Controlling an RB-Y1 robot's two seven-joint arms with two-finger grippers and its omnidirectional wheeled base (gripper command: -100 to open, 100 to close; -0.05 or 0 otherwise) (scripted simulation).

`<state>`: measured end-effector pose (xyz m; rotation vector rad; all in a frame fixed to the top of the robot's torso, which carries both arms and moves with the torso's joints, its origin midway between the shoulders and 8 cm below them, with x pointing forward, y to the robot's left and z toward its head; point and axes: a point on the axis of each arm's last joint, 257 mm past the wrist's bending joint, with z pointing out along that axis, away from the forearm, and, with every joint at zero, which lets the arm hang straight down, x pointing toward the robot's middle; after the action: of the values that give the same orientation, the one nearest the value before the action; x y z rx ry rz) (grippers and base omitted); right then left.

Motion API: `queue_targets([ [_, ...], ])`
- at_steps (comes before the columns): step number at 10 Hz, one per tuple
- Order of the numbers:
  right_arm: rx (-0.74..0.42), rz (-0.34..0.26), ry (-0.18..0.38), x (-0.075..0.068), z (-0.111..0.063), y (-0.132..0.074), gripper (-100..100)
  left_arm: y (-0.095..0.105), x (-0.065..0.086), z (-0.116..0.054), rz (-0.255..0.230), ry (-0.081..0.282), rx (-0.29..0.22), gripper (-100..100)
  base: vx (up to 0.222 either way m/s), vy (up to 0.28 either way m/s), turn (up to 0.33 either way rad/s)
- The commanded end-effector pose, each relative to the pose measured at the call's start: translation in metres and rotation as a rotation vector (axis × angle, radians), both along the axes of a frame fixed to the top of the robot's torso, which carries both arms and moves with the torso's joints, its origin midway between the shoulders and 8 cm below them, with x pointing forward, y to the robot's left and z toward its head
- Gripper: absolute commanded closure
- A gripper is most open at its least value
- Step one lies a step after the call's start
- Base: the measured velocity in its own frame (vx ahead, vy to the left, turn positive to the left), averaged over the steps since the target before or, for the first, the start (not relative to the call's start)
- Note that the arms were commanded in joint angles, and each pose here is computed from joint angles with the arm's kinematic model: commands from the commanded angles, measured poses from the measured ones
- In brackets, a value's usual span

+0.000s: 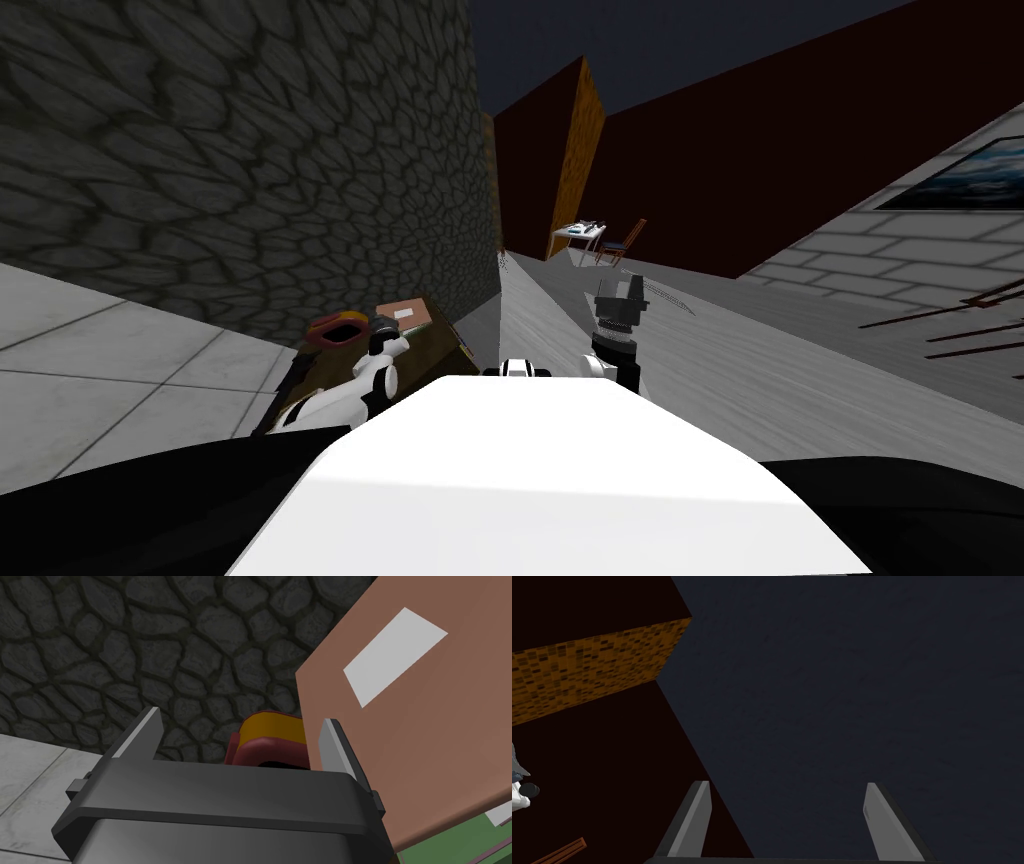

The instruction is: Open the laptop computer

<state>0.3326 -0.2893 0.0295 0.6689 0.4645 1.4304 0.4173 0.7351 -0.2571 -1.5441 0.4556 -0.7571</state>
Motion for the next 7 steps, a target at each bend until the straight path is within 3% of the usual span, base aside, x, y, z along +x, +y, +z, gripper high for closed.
queue_targets([
  [1,0.0,0.0,0.0,0.0,0.0,0.0,0,-0.03,0.022,-0.028,-0.041,0.043,-0.042,-100,0.024,0.016,0.201],
  [2,0.0,0.0,0.0,0.0,0.0,0.0,0,-0.031,0.032,-0.006,-0.055,0.006,-0.014,-100,0.01,0.006,-0.007],
  [3,0.0,0.0,0.0,0.0,0.0,0.0,0,-0.06,0.063,-0.005,-0.108,0.007,-0.021,-100,0.017,0.022,0.234],
  [4,0.0,0.0,0.0,0.0,0.0,0.0,0,-0.06,0.063,-0.005,-0.108,0.007,-0.021,-100,0.018,0.02,0.243],
  [6,0.0,0.0,0.0,0.0,0.0,0.0,0,-0.116,0.116,0.002,-0.205,0.006,-0.031,-100,0.03,0.032,0.451],
  [7,0.0,0.0,0.0,0.0,0.0,0.0,0,-0.121,0.106,-0.031,-0.2,0.06,-0.063,-100,0.035,0.021,0.165],
])
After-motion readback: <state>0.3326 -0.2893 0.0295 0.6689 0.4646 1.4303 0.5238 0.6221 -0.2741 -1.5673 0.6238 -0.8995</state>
